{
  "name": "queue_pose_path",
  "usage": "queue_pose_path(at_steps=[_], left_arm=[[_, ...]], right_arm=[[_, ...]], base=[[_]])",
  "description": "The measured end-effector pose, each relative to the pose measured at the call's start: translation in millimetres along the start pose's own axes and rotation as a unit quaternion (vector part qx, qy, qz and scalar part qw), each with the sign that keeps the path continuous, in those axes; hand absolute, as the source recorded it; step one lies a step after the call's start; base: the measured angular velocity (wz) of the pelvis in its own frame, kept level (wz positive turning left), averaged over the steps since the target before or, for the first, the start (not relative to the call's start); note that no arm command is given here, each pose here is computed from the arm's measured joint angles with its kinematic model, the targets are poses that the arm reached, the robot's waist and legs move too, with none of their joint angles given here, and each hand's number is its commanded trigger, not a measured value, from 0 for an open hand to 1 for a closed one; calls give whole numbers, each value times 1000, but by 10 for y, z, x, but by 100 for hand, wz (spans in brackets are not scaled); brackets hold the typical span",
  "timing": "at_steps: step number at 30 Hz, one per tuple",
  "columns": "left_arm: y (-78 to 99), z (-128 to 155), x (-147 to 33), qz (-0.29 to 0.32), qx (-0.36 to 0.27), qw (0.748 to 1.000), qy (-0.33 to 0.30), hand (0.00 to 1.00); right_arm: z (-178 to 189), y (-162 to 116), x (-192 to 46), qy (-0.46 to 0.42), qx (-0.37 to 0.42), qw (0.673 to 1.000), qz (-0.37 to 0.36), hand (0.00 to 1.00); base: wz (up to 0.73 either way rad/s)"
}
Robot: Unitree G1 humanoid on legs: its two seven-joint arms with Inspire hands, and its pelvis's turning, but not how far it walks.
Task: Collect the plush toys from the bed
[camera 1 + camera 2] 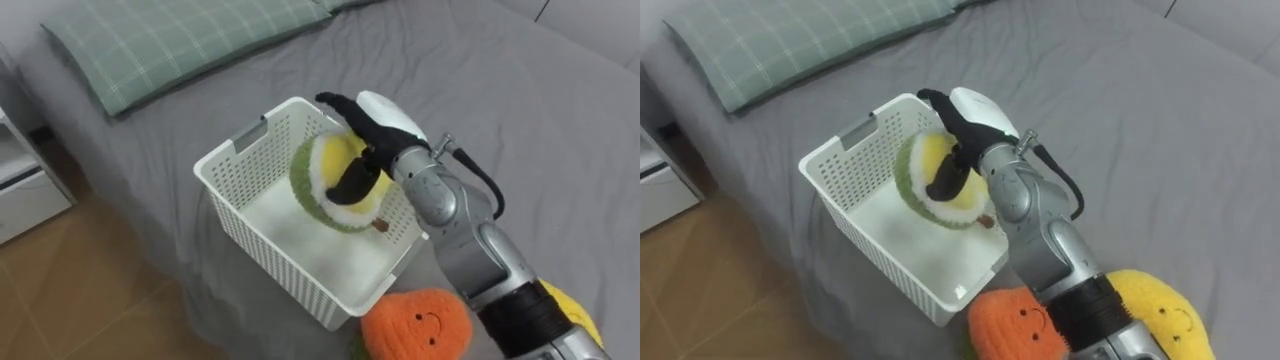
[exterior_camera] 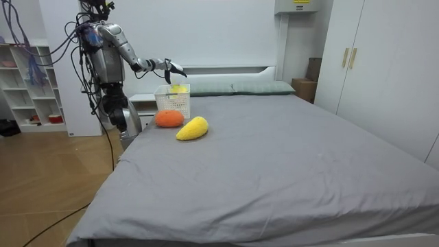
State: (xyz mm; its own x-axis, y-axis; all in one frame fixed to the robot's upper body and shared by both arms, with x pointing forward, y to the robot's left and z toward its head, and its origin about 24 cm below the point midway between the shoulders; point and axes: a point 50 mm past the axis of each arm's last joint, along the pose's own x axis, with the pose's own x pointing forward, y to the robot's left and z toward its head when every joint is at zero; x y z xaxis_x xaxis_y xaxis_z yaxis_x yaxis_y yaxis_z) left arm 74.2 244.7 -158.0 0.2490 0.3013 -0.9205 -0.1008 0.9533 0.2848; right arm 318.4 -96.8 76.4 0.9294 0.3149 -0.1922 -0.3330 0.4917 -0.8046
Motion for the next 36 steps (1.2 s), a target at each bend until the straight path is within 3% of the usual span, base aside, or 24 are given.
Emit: queue_pose_path(at_steps=[20, 31, 36], left_arm=[[14, 109, 1, 23, -1, 999, -24, 0], [13, 95, 0, 23, -3, 999, -22, 0], [39, -4, -7, 26, -9, 1000, -10, 0]], right_arm=[[-50, -78, -20, -8, -12, 1000, -22, 0], [-98, -94, -36, -6, 25, 999, -32, 0], [-419, -45, -64, 44, 42, 997, -40, 0]], base=[[-1], [-11], [-13]])
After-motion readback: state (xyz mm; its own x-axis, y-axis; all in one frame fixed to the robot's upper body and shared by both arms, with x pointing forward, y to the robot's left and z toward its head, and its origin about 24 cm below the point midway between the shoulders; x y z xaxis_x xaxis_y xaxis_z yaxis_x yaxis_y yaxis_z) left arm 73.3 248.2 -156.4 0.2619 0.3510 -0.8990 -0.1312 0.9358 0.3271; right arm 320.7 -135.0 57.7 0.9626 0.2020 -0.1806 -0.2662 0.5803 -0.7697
